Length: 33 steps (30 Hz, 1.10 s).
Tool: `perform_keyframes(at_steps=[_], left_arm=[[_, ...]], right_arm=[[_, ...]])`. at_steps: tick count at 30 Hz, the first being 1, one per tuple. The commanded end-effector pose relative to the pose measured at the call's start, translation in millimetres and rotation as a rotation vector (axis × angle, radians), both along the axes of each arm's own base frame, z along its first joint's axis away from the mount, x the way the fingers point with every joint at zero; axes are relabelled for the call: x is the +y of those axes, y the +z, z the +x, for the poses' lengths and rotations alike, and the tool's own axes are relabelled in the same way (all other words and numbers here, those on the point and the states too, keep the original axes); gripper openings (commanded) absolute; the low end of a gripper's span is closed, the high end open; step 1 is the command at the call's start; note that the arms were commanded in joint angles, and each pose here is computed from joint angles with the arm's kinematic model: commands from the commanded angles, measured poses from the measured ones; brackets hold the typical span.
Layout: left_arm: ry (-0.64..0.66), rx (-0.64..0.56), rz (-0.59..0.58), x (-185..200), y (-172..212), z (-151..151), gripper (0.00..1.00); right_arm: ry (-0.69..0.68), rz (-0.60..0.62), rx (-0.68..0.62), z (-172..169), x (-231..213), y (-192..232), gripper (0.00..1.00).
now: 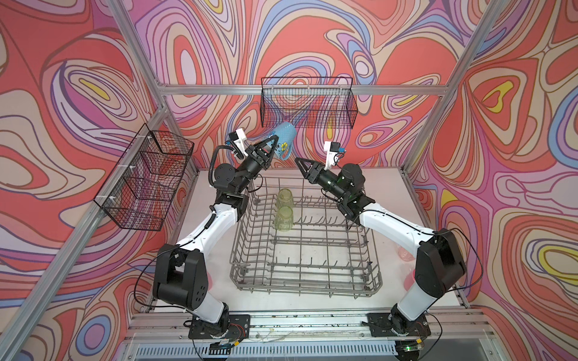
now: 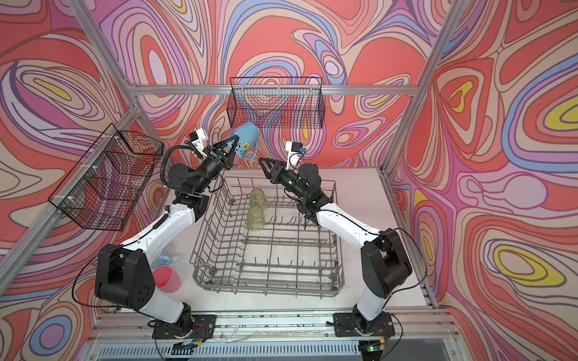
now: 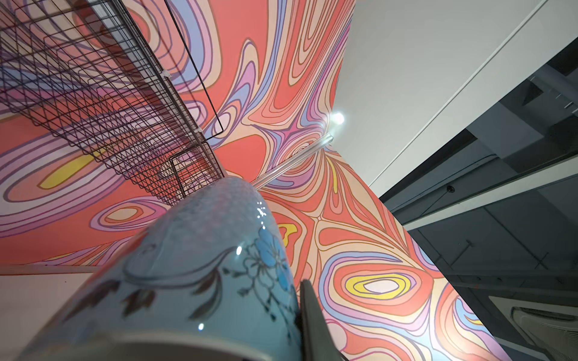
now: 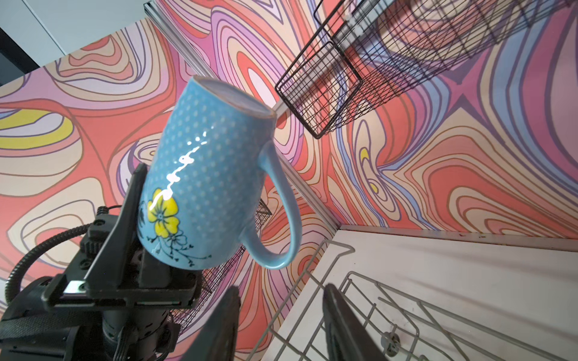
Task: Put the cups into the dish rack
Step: 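Grasp the blue mug with the right gripper and release the left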
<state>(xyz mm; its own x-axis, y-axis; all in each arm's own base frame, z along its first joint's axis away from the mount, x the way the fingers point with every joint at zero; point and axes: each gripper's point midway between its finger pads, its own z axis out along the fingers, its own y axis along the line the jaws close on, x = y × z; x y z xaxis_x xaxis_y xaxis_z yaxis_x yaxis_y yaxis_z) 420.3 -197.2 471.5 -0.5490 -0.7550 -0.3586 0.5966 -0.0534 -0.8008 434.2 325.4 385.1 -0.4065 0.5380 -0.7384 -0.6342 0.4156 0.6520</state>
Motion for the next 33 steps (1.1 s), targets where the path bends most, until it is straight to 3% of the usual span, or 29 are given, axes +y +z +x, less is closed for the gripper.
perform_keyframes(at_steps=[1, 8, 9, 33], left_arm=[[-0.034, -0.179, -0.07, 0.5, 34.6, -31.8, 0.07], [-0.063, -0.162, -0.074, -8.6, 30.2, -32.1, 0.08], [-0.063, -0.162, -0.073, -8.8, 30.4, -32.4, 0.07], [-0.077, -0.11, -0.029, -21.8, 5.8, -33.3, 0.07]], right_arm=[[-0.043, -0.02, 0.004, 13.8, 0.6, -5.2, 0.45], [-0.081, -0.051, -0.045, 23.6, 1.2, 10.7, 0.44], [-0.086, -0.071, -0.026, 31.9, 5.3, -1.9, 0.44], [-0.168, -0.136, -0.097, 50.5, 3.7, 13.8, 0.19]])
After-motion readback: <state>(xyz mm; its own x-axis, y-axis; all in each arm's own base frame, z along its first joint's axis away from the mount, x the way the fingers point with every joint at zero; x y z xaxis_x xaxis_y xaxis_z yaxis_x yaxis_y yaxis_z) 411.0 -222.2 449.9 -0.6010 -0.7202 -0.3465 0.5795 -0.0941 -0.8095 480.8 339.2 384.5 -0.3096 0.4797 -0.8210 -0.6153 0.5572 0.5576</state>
